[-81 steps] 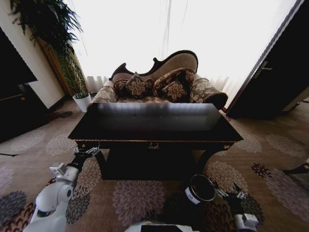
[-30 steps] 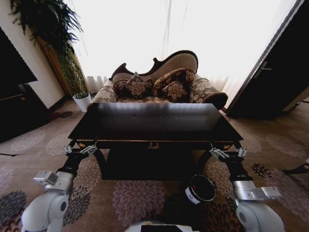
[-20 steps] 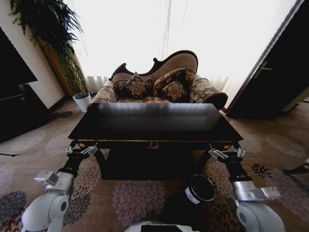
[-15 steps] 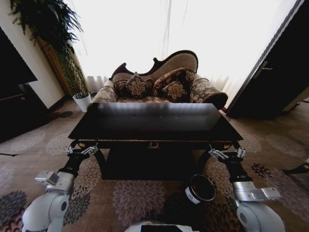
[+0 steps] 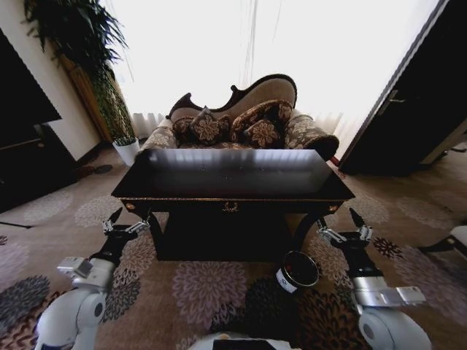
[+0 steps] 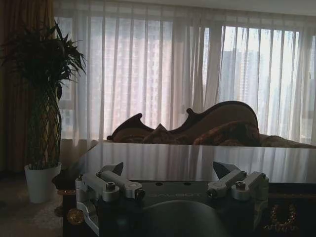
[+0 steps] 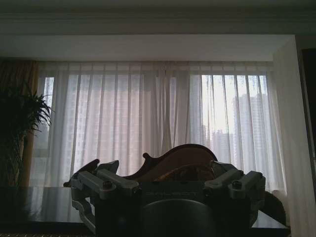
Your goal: Move to the front of the table and place the trash on the table into the trash bin.
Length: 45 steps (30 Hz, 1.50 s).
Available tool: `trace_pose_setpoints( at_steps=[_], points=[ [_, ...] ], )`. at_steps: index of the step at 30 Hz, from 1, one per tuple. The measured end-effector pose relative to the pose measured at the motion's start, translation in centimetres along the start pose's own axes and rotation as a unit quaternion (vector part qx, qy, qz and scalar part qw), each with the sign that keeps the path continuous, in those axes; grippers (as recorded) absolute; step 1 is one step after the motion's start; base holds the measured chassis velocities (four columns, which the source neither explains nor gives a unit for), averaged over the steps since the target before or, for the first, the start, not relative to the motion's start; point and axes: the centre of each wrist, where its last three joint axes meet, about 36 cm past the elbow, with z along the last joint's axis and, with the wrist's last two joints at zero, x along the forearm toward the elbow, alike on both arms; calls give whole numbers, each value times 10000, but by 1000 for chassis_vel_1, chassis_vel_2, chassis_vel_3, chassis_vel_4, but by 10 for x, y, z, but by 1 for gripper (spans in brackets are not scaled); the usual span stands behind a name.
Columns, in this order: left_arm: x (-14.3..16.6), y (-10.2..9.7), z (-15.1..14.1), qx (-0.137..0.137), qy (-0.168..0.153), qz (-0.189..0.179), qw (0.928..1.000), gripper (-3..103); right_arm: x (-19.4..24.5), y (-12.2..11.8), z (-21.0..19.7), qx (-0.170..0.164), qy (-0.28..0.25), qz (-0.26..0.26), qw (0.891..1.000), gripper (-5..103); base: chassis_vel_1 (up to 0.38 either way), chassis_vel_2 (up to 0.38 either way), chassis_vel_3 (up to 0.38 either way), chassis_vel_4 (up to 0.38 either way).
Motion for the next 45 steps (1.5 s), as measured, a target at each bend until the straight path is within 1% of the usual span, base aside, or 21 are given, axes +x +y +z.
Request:
trace_pose_setpoints(
  at_steps=[31,36,45],
  points=[
    [-4,-4,3,-14,47,124,9999,100,10,5,3,-4,8,71,10000,100,355,-351,-344,348],
    [-4,-4,3,-23,40,141,9999,100,12,6,2,-12,2,88,10000,100,140,-137,-165,123],
    [-4,-5,2,-14,11,161,9999,100,15,7,1,32,-5,117,9999,100,-24,28,27,-24]
  ],
)
